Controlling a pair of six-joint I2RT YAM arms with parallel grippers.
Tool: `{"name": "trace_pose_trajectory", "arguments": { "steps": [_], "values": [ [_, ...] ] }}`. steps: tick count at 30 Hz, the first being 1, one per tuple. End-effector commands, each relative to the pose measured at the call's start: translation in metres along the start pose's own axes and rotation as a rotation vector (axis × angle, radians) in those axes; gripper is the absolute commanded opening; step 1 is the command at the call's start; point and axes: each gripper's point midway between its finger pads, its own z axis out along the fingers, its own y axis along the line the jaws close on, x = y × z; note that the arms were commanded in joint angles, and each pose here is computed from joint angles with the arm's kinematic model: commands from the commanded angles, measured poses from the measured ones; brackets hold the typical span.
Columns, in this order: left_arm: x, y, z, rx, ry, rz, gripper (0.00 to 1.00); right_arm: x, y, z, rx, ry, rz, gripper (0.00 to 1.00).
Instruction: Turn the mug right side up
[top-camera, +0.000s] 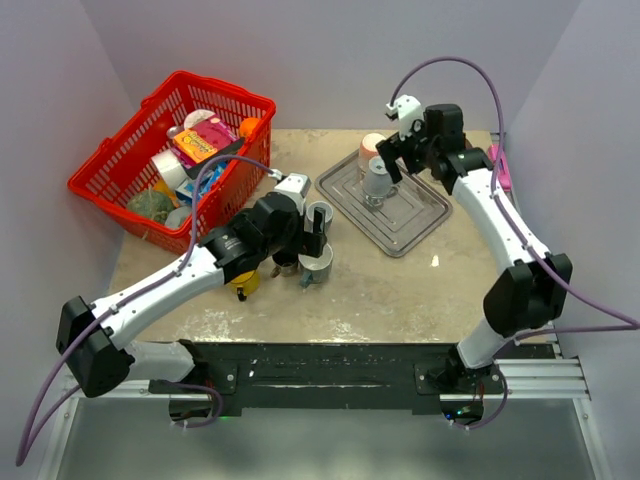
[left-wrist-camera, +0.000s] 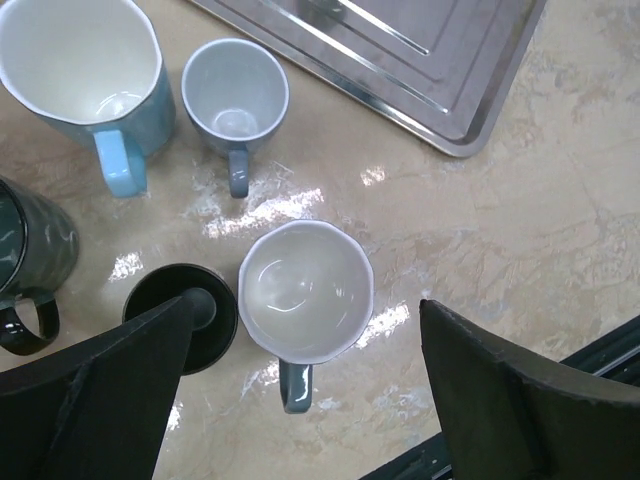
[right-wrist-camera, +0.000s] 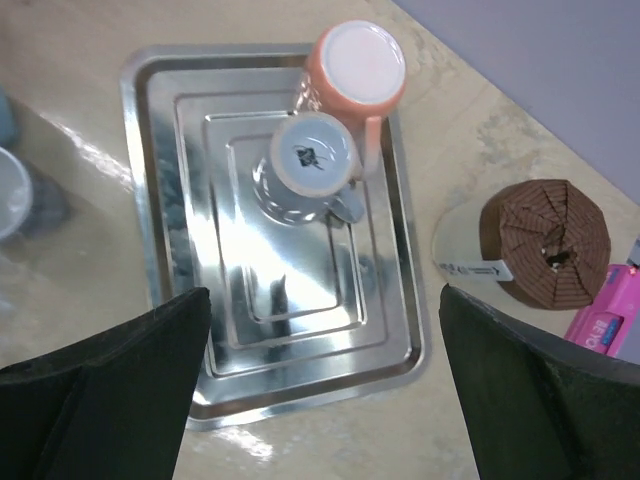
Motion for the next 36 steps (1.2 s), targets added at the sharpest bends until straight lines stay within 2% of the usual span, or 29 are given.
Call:
{"name": "trace_pose_trajectory", "arguments": {
  "steps": [1,3,9,20,26,36],
  "values": [
    [-0.03,-0.008,-0.011,0.077,-0.085,-0.001,0.99,0.012,-0.011,0.013,-0.127,0.043,-0.194,0.99],
    [-0.031,-0.007,-0.011,0.075,-0.087,0.004,0.99,0.039,-0.019,0.036,-0.144,0.125,-0.172,0.99],
    [-0.029,-0.003,-0.005,0.064,-0.065,0.009,0.99,0.084,-0.021,0.086,-0.303,0.209,-0.134,0.97],
    [-0.015,0.002,0.01,0.045,0.006,0.014,0.99,0.097,-0.023,0.138,-0.38,0.208,-0.138,0.93],
    [-0.013,0.004,0.012,0.033,0.02,0.017,0.99,0.094,-0.016,0.147,-0.433,0.159,-0.168,0.93],
    [-0.01,0.006,0.013,0.025,0.032,0.006,0.99,0.105,-0.004,0.163,-0.495,0.155,-0.147,0.93]
  ]
}}
